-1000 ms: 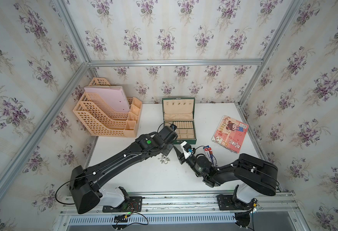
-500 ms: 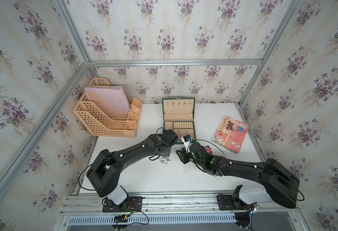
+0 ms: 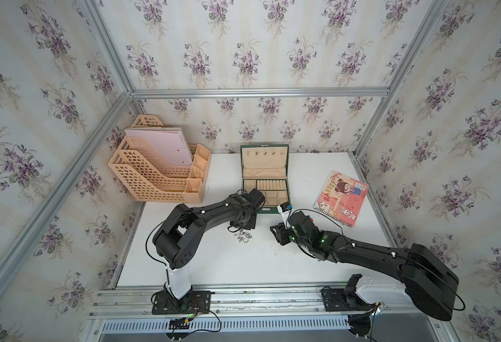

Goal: Put jewelry chain into jewelry box
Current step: Pick up the necklace from the center of the board.

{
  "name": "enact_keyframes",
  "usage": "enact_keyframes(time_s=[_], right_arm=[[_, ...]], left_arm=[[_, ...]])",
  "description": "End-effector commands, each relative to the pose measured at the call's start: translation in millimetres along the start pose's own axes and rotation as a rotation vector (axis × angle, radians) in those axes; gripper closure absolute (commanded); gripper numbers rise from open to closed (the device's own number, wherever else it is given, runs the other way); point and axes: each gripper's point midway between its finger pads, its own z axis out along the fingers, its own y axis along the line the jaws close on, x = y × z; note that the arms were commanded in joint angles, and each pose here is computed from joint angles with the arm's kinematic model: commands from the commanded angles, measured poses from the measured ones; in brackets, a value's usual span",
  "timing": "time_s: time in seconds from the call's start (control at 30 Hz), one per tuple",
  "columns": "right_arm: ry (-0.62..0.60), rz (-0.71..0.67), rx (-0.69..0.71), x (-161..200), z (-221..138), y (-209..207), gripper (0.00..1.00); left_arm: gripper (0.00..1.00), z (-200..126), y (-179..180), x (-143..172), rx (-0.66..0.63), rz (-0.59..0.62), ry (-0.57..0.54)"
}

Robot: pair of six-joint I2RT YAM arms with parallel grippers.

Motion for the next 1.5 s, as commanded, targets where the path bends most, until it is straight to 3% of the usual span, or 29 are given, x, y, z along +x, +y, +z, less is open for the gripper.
enact_keyframes(time_s=[0.0, 0.37, 0.6, 0.8, 1.1, 1.47], right_arm=[[-0.005, -0.001, -0.006, -1, -2, 0, 0.51], [-0.030, 0.000, 0.004, -4, -8, -3, 0.50], [-0.041, -0.003, 0.014, -8, -10, -4, 0.51], [-0.048, -0.002, 0.018, -9, -12, -6, 0.50], [-0.140, -0.034, 0.068, -31, -34, -13, 0.50], [-0.496, -0.064, 0.002, -84, -100, -5, 0.46]], left_arm=[[0.72, 5, -5, -2, 0.015, 0.009, -0.002], [0.72, 19, 8, 7, -0.038, 0.009, 0.025], [0.93, 21, 3, 12, 0.000, 0.011, 0.041], [1.00, 4, 5, 9, 0.007, 0.012, 0.006], [1.00, -69, 11, -10, 0.055, 0.011, -0.159], [1.00, -218, 8, -28, 0.261, 0.107, -0.470]])
